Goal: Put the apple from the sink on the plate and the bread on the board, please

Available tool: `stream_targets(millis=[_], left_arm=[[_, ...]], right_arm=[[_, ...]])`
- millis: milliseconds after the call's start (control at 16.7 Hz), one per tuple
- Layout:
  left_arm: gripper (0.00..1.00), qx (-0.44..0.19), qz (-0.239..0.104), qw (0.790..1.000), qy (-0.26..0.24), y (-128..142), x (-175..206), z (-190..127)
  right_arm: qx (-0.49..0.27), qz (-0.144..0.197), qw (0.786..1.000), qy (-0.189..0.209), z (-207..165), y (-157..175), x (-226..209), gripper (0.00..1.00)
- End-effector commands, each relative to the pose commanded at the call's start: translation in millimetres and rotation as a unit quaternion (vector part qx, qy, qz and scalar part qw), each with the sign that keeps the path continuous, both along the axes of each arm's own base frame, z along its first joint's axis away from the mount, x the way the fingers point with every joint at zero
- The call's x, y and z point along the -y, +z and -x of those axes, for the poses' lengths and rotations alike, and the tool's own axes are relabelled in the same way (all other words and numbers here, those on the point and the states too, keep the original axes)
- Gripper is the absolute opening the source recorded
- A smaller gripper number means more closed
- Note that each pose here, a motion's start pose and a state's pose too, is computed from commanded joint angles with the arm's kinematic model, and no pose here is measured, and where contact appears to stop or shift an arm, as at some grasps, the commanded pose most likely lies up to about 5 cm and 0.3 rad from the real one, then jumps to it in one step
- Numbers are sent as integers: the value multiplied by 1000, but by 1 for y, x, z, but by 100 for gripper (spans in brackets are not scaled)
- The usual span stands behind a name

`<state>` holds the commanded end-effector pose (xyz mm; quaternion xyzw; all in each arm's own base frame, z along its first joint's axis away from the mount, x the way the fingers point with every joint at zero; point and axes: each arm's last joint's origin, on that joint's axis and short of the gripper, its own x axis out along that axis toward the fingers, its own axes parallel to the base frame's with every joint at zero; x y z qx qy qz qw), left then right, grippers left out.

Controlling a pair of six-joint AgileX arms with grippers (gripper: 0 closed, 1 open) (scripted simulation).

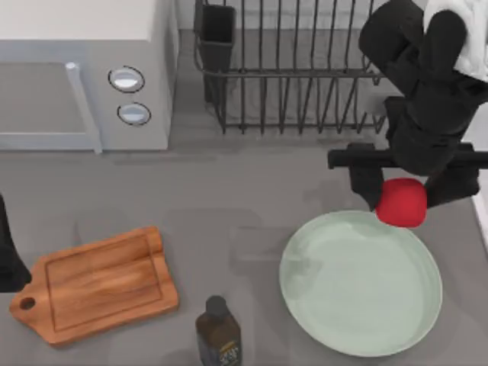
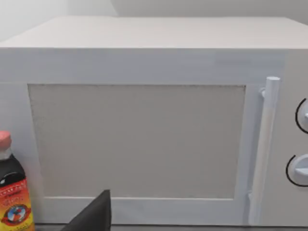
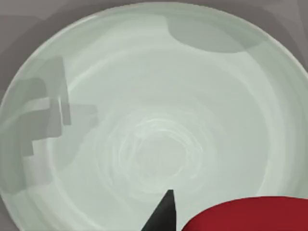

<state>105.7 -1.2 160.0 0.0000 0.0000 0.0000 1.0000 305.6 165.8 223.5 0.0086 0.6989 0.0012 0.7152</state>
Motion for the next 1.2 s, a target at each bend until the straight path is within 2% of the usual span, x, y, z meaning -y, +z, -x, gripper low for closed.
stream_targets(millis=[240, 540, 1200], left_arm=[[100, 0, 0, 1000, 0, 0, 0, 0], [100, 0, 0, 1000, 0, 0, 0, 0], [100, 0, 0, 1000, 0, 0, 0, 0]], right_arm=[[-11, 6, 1000, 0, 33, 6, -30, 0], [-12, 7, 1000, 0, 36, 7, -32, 0], [-12, 7, 1000, 0, 36, 7, -32, 83]])
